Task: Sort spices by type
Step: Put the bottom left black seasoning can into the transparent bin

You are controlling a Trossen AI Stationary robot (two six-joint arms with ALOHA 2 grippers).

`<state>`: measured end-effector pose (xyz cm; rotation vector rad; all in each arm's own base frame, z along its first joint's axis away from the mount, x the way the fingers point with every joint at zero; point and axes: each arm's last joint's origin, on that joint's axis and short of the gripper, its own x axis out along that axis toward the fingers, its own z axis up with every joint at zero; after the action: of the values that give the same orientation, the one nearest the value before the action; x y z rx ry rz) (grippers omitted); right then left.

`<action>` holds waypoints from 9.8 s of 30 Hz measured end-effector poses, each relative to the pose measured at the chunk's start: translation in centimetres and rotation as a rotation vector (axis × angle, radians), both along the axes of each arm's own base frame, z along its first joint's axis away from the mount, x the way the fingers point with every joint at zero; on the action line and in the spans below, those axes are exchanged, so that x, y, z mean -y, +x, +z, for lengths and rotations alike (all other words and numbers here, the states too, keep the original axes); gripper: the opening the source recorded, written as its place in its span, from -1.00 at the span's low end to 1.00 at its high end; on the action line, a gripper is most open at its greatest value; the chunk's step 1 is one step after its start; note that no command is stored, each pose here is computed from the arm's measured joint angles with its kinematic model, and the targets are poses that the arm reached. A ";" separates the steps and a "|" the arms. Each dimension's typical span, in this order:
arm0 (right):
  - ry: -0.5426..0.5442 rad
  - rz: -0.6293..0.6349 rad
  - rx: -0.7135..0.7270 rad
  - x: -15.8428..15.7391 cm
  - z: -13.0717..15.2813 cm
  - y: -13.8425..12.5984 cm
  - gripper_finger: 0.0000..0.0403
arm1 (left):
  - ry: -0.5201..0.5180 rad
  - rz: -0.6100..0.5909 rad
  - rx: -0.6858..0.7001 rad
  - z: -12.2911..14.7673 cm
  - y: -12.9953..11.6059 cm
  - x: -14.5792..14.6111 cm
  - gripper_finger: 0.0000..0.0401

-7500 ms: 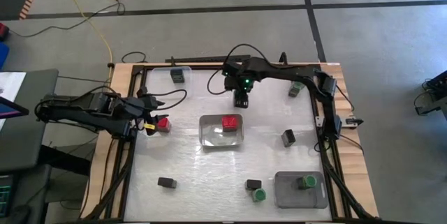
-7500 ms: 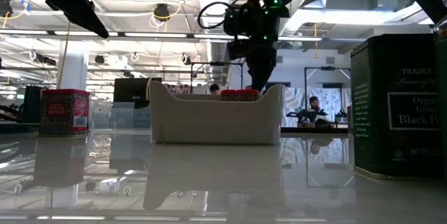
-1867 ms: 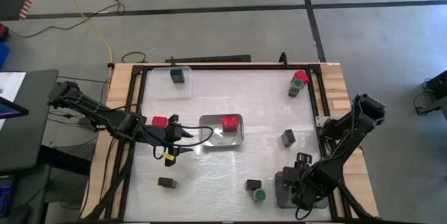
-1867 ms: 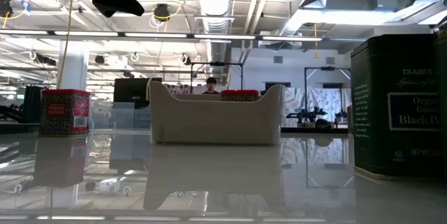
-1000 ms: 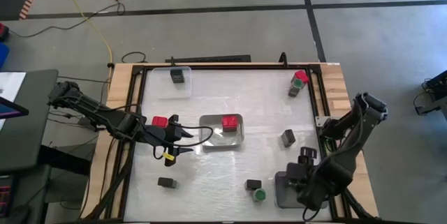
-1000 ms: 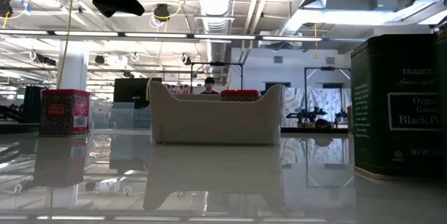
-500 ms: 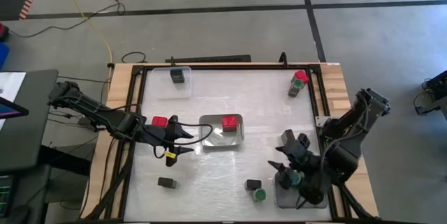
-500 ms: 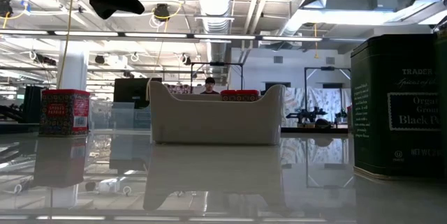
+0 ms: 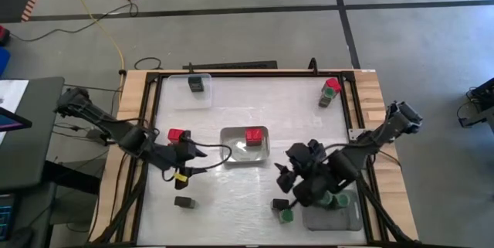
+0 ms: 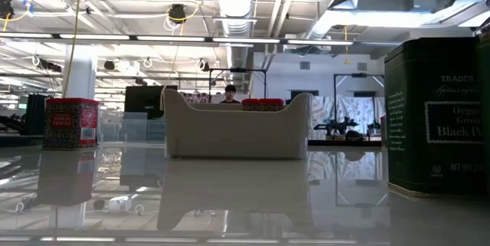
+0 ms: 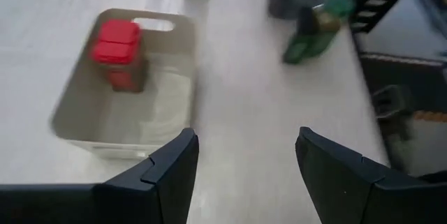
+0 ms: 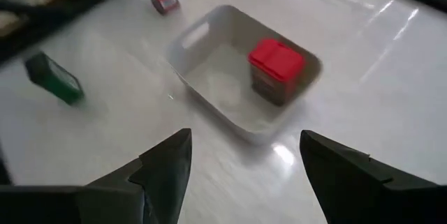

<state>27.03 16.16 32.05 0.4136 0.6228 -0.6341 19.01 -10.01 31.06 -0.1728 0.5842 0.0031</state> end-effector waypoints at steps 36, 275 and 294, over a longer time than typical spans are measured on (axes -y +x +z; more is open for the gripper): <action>-0.054 0.132 -0.022 0.6 -0.6 2.8 0.45 | 0.148 -0.189 -0.640 -4.7 -0.4 11.9 0.14; 0.083 0.110 0.167 22.7 -3.4 -6.2 0.45 | 0.419 -0.235 -0.930 -5.2 -0.9 -34.9 -0.38; 0.092 0.101 0.186 22.7 -3.3 -6.1 0.45 | 0.369 -0.240 -0.859 -5.4 -0.7 -34.8 -0.38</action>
<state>20.96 -6.55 28.78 0.5176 0.4933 -0.4653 18.27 24.74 25.66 0.2802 1.4431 -0.0498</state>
